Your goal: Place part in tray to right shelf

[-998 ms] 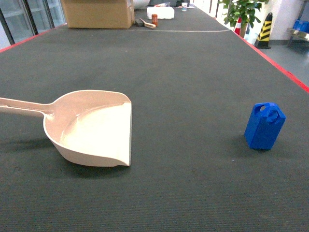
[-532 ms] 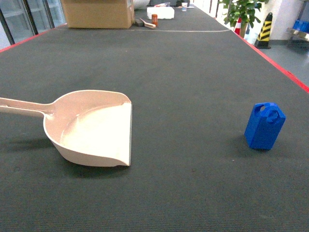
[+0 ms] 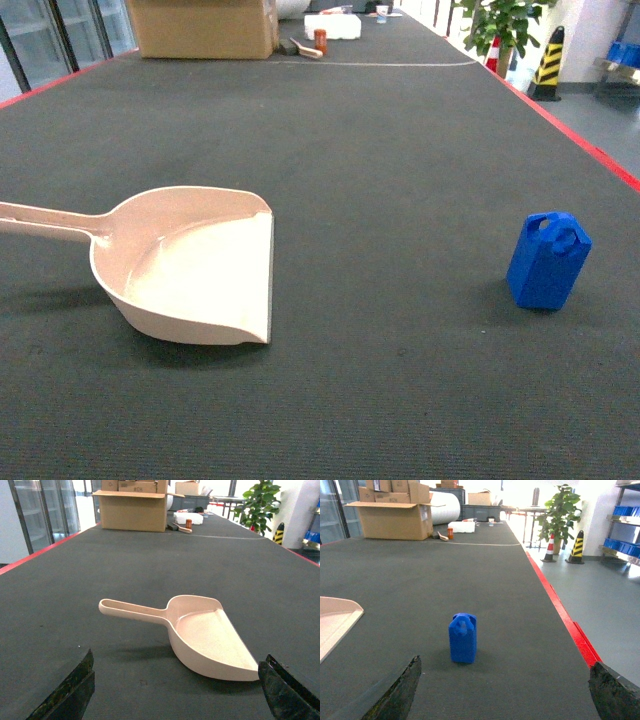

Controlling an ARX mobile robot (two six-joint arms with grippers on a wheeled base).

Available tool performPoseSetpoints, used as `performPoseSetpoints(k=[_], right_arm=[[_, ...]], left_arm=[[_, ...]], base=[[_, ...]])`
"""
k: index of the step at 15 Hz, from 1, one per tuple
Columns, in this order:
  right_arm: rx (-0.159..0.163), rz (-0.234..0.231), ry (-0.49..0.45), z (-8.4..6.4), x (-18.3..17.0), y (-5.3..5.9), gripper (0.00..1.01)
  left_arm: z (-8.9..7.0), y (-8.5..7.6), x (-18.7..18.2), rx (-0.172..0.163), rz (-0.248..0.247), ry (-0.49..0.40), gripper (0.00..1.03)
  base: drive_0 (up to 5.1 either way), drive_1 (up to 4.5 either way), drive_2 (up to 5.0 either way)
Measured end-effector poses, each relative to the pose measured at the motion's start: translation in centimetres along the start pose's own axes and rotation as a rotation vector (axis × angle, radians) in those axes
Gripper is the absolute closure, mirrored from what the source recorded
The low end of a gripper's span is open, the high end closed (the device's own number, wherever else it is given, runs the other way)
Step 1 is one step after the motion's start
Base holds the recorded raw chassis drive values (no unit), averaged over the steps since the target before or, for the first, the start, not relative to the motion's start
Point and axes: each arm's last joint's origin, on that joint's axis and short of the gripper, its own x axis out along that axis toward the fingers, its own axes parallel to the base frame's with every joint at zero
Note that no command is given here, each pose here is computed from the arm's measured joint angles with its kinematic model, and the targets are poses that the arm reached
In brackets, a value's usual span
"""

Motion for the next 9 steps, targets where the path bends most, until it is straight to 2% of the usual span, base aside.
performPoseSetpoints(k=[1,2,3,4,5,6,7,9], right_arm=[[0.0,0.0,0.001,0.0,0.0,0.0,0.03],[0.0,0.0,0.0,0.0,0.0,0.0,0.03],[0.0,0.0,0.0,0.0,0.0,0.0,0.03],[0.0,0.0,0.002,0.0,0.0,0.0,0.03],[0.0,0.0,0.001,0.0,0.0,0.0,0.03],[0.0,0.0,0.001,0.0,0.0,0.0,0.03],[0.0,0.0,0.001,0.0,0.0,0.0,0.03],[0.0,0.0,0.001,0.0,0.0,0.0,0.03]], left_arm=[[-0.3,0.1,0.1,-0.043,-0.023,0.16,0.05],[-0.3,0.4,0.8,-0.158,-0.035,0.285,0.05],[-0.5,0.6,1.7,-0.28,-0.052,0.321,0.05],[-0.4,0.6,2.9,-0.391,-0.088,0.331,0.05],[-0.2,0.7,4.6,-0.48,-0.089,0.334,0.05],[0.1,1.0,6.7,-0.548,-0.08,0.323,0.05],[0.2,1.3,9.4,-0.632,-0.079,0.318,0.05],[-0.7,2.1,14.2,-0.748,-0.056,0.318,0.05]], base=[[0.0,0.0,0.0],[0.0,0.0,0.0],[0.0,0.0,0.0],[0.0,0.0,0.0],[0.0,0.0,0.0],[0.0,0.0,0.0],[0.0,0.0,0.0],[0.0,0.0,0.0]])
